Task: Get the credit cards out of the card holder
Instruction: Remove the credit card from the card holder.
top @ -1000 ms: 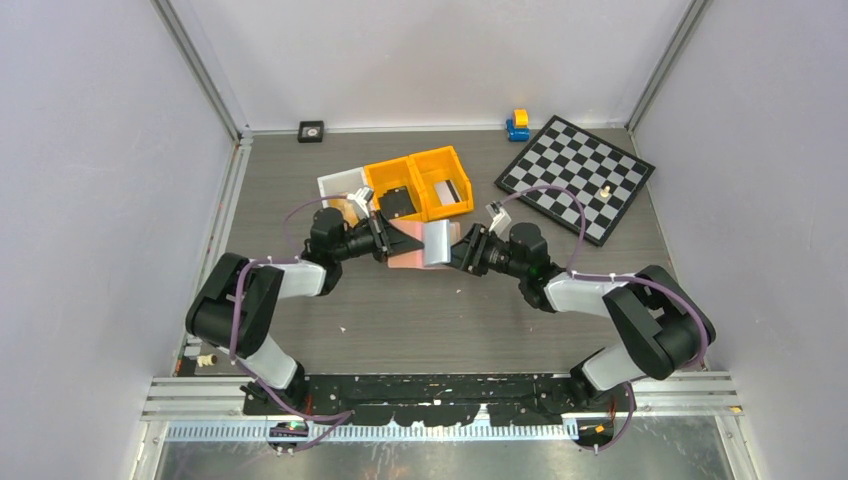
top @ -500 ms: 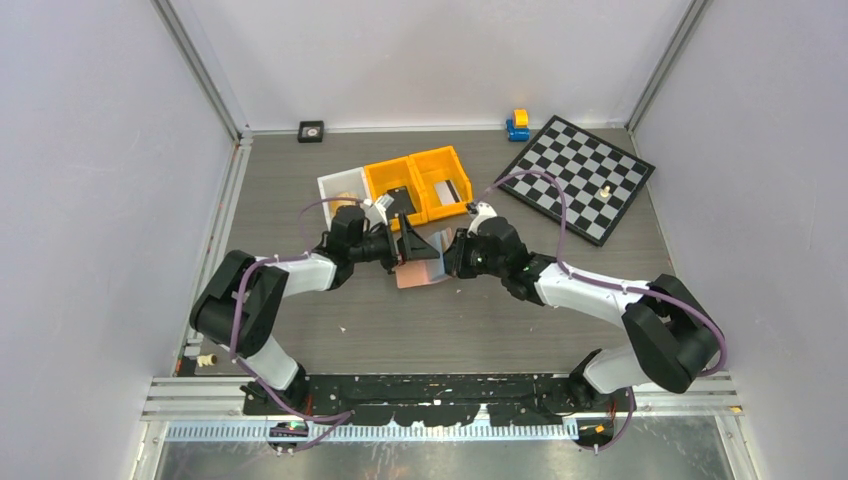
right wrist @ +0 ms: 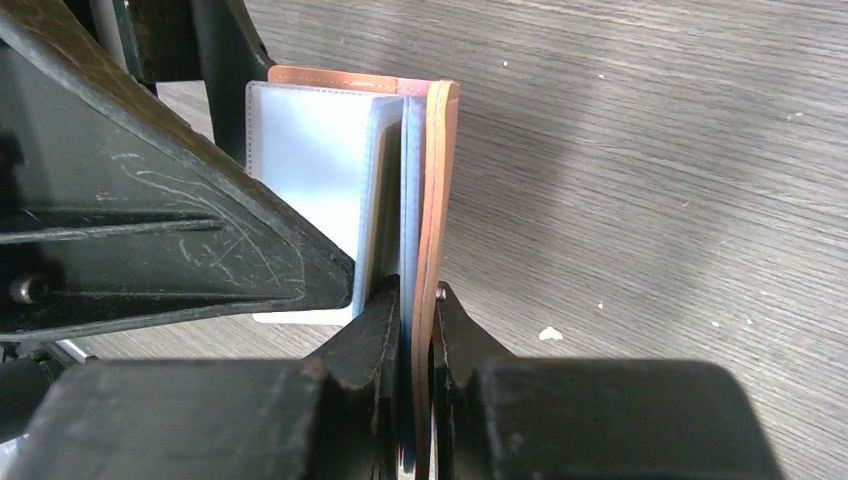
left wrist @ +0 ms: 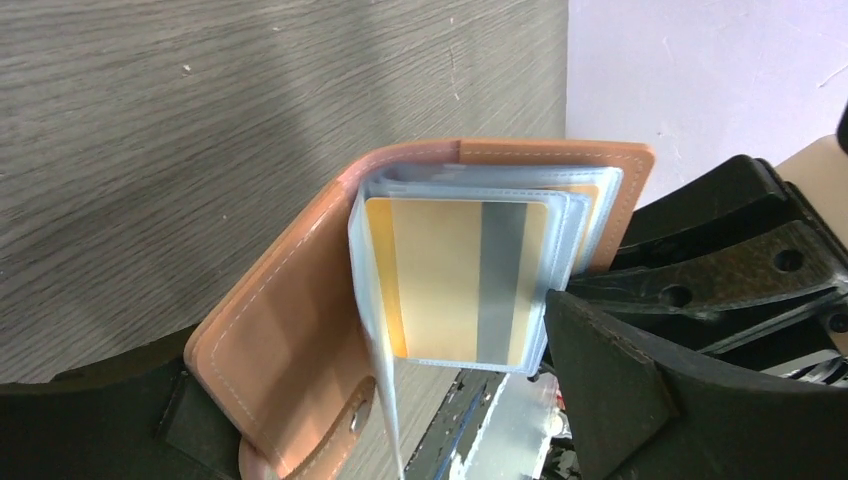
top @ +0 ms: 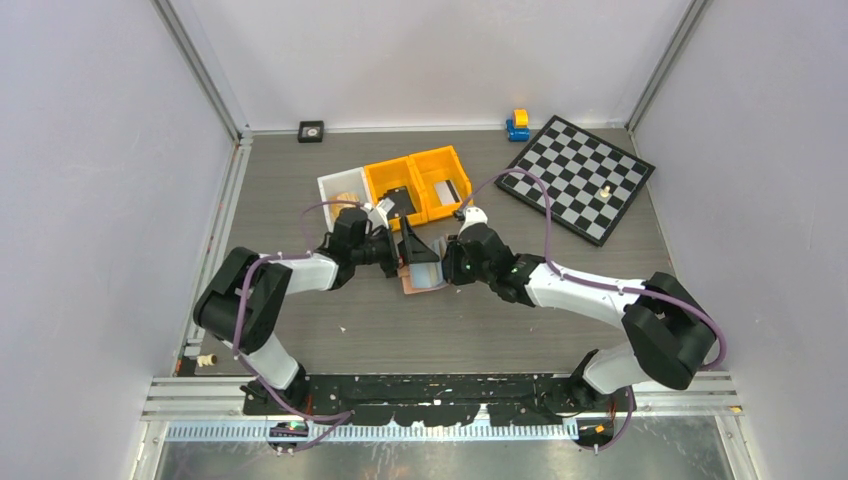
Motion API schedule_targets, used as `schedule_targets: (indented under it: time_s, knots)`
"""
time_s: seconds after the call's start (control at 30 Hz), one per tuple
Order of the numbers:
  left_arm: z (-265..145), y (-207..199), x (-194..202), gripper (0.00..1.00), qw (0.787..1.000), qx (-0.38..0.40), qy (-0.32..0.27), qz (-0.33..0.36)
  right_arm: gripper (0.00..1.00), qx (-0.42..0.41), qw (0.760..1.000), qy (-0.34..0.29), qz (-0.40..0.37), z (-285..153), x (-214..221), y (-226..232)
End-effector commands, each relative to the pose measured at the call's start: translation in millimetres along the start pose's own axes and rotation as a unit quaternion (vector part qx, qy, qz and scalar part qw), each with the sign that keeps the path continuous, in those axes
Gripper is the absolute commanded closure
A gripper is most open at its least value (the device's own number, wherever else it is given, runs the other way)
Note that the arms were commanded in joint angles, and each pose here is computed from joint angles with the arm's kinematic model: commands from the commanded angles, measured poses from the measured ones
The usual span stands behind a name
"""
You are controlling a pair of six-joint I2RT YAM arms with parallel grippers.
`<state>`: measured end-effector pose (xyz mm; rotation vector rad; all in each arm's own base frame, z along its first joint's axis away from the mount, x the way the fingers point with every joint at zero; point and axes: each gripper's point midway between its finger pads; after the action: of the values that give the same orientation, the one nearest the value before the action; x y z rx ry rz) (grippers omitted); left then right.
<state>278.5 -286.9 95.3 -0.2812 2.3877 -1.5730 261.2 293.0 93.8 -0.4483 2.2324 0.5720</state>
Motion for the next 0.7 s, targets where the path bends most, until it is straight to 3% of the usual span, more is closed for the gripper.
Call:
schedule_targets:
  time_s: [0.0,0.23,0.4,0.67]
  knots:
    - [5.5,-8.9,-4.8,0.0,1.0,0.019,0.002,0.008,0.94,0.001,0.999,-0.037,-0.006,0.6,-27.0,6.4]
    - [-1.8,-13.5,-6.5,0.0,1.0,0.014,-0.013,0.022,0.95,0.012,0.999,-0.032,-0.002,3.5,-24.9,2.8]
    - [1.0,-9.9,-6.0,0.1,1.0,0.011,-0.006,0.017,0.96,-0.011,0.999,-0.041,0.007,2.0,-27.9,10.8]
    - [-5.9,-15.8,-8.1,0.05,1.0,0.019,-0.01,0.018,0.93,-0.071,0.995,-0.034,0.06,4.6,-26.1,14.3]
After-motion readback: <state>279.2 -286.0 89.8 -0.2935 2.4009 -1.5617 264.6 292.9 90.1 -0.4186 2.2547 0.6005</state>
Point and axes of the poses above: each gripper's point midway between its finger pads, its own z axis out along the fingers, its own y axis along the line the jaws close on, x = y × z, and after that the axes turned 12 degrees about -z, right-handed
